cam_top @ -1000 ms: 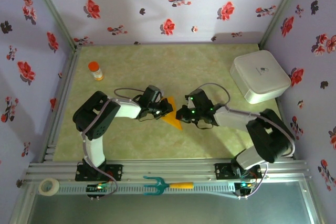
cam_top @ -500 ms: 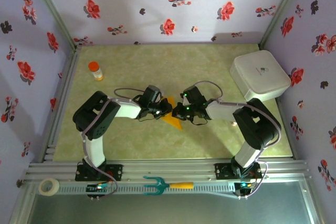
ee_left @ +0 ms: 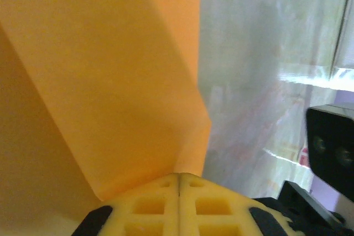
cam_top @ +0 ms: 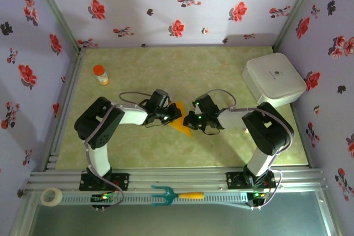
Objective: Fold a paper plane with a square sheet of paper (pick it up from the middle)
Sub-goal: Fourth fold the wing at the center of the table.
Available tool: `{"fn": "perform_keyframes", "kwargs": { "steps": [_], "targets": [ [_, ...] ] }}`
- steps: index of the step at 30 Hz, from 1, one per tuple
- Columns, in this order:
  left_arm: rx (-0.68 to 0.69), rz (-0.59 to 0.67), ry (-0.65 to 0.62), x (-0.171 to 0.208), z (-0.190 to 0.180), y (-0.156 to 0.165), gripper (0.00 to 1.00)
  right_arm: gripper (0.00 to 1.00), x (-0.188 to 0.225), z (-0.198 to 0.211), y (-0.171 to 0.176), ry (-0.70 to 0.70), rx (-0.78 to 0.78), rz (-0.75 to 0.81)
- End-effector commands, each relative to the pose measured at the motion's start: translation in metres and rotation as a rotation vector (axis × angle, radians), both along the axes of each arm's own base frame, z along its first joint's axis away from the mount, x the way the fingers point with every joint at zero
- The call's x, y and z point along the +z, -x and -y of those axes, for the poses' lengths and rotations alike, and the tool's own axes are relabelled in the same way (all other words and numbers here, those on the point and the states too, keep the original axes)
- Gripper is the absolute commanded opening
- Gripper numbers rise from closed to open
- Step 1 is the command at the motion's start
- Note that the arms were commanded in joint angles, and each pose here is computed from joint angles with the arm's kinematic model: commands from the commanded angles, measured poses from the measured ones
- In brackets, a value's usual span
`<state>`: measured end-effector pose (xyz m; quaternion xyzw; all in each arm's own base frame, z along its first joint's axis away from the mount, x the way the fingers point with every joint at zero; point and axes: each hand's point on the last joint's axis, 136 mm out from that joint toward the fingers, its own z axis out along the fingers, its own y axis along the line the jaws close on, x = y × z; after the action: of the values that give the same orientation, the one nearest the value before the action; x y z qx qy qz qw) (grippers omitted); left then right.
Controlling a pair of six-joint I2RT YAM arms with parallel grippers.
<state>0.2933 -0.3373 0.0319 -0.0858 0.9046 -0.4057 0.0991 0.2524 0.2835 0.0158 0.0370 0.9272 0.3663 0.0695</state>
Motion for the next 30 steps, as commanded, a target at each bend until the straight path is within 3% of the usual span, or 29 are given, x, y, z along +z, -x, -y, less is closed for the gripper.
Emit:
{"fn": "perform_keyframes", "kwargs": {
  "steps": [1,12,30],
  "targets": [
    [0.007,0.012,-0.014,0.008,-0.006,0.007,0.0,0.0,-0.037,0.031,0.024,0.138,-0.036,-0.117],
    [0.026,-0.089,-0.101,-0.037,-0.017,0.012,0.0,0.0,-0.04,0.033,0.026,0.144,-0.039,-0.122],
    [0.115,-0.095,-0.195,-0.034,-0.064,-0.031,0.0,0.0,-0.052,0.044,0.041,0.172,-0.017,-0.144]
  ]
}}
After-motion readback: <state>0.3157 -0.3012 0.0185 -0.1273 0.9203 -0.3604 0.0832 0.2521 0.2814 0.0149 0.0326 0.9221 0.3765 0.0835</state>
